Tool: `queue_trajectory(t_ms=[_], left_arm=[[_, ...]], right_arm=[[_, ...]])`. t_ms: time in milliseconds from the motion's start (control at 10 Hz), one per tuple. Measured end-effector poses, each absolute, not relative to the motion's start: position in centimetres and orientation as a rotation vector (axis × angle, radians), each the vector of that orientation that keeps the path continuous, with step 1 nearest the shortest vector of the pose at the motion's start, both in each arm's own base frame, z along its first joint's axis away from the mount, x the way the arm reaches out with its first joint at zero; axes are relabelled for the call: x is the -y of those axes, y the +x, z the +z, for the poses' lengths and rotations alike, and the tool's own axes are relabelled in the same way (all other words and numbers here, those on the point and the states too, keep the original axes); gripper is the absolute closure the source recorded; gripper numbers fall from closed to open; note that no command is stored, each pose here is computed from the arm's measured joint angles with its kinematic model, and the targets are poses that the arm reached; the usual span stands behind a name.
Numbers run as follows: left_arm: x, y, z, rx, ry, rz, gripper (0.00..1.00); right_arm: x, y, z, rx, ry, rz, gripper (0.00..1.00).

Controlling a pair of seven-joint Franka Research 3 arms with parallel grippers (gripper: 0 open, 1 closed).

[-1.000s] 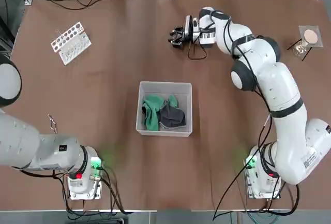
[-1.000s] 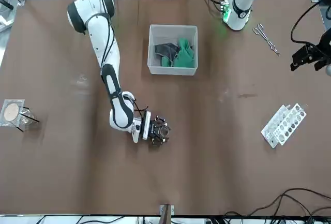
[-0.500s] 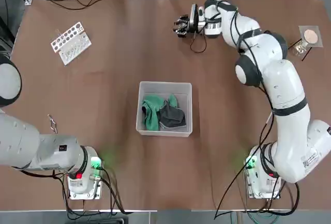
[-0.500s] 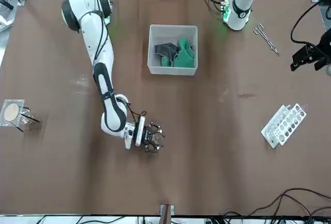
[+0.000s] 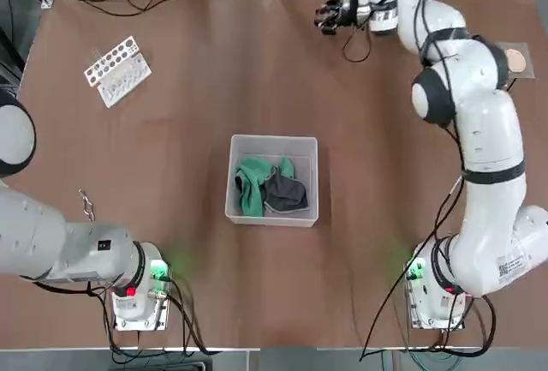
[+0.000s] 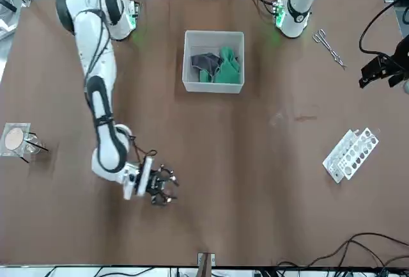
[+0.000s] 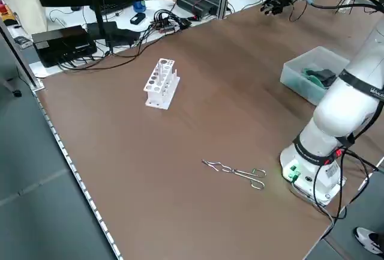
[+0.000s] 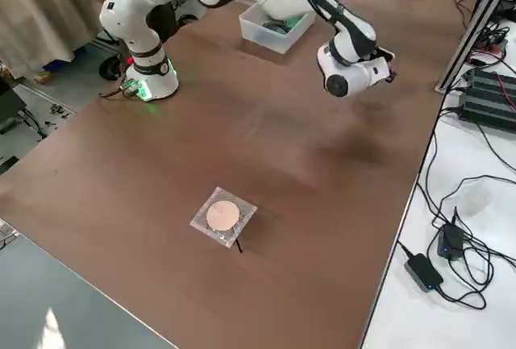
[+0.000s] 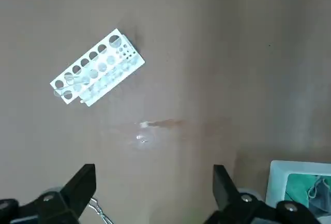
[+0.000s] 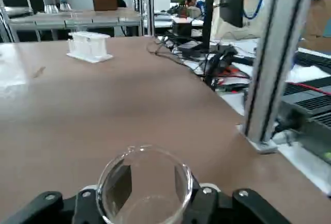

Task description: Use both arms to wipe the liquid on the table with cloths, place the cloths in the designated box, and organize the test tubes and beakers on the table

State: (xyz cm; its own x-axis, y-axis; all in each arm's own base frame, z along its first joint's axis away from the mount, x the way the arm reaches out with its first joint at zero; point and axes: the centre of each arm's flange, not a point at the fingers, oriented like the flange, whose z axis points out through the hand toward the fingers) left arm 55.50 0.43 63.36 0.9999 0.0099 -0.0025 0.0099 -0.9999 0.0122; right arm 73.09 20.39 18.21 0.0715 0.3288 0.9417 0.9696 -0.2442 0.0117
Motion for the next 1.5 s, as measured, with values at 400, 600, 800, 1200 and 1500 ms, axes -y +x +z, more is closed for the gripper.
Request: queue_trajectory(t_ms=[400,600,800,1200,1500], left_arm=[[-0.5,55.5,63.3,-0.017,3.129,-0.005,0.0],[-0.5,55.5,63.3,-0.017,3.129,-0.007,0.0],[-0.5,55.5,63.3,-0.016,3.129,-0.008,0.0],[-0.4,55.5,63.2,-0.016,3.129,-0.012,0.0],[-0.4,55.6,63.1,-0.015,3.129,-0.014,0.0]], right_arm=[[-7.4,74.0,20.9,1.326,-1.623,-1.155,0.52],[-0.9,73.5,22.3,1.365,-1.612,-1.121,0.52],[5.7,72.3,23.5,1.398,-1.612,-1.075,0.52],[19.0,69.1,29.2,1.499,-1.672,-1.009,0.52],[29.3,65.3,31.2,1.504,-1.784,-0.97,0.51]])
